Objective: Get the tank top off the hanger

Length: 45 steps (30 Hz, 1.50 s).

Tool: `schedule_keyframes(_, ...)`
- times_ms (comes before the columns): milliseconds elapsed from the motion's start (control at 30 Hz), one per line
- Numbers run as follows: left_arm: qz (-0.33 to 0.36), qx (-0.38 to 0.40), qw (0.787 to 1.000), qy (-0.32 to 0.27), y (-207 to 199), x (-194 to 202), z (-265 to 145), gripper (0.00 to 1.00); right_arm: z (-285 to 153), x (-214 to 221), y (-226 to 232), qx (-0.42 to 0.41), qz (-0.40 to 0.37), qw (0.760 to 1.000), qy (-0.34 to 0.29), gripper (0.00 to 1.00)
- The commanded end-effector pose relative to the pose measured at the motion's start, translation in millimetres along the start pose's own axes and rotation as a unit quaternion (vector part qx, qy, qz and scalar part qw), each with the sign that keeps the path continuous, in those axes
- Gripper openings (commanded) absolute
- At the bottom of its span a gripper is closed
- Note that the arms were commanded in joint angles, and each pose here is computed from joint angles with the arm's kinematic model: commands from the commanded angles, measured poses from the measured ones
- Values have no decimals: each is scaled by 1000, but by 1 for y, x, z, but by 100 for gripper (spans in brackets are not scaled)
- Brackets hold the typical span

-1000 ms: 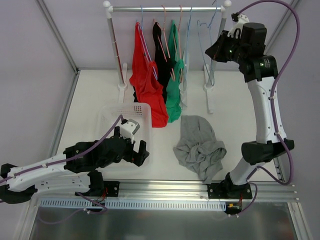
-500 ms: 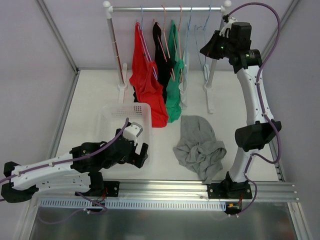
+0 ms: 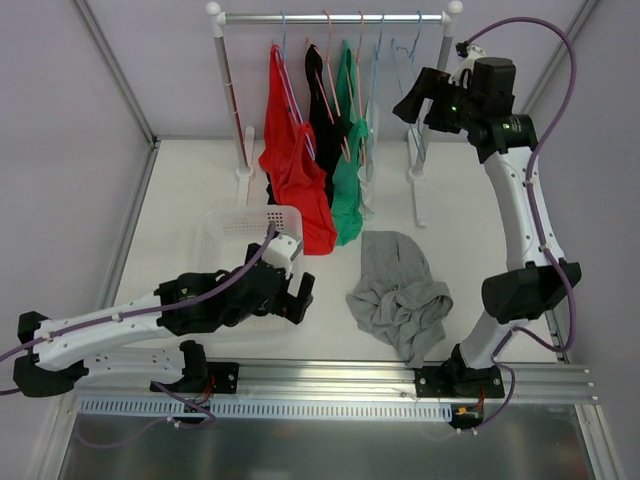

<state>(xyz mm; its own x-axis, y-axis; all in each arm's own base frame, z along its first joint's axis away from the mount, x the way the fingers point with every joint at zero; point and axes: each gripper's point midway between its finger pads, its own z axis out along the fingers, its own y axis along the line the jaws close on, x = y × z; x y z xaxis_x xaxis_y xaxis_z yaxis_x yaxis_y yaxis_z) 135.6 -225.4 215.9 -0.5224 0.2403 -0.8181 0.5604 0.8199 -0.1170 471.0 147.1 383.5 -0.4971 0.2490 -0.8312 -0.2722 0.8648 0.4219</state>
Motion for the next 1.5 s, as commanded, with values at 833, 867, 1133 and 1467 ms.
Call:
schedule_keyframes(833, 104, 98, 977, 159, -191, 39, 273, 99, -353, 196, -19, 135, -71, 978, -140, 99)
schedule_keyframes(867, 101, 108, 973, 179, -195, 54, 277, 99, -354, 198, -19, 133, -72, 978, -141, 100)
schedule_keyframes(1133, 64, 70, 975, 200, -186, 81, 268, 8, -353, 206, -10, 102, -71, 981, -148, 99)
schedule_keyframes(1467, 71, 119, 990, 20, -178, -86, 139, 0, -361, 199, 0, 82, -68, 978, -177, 99)
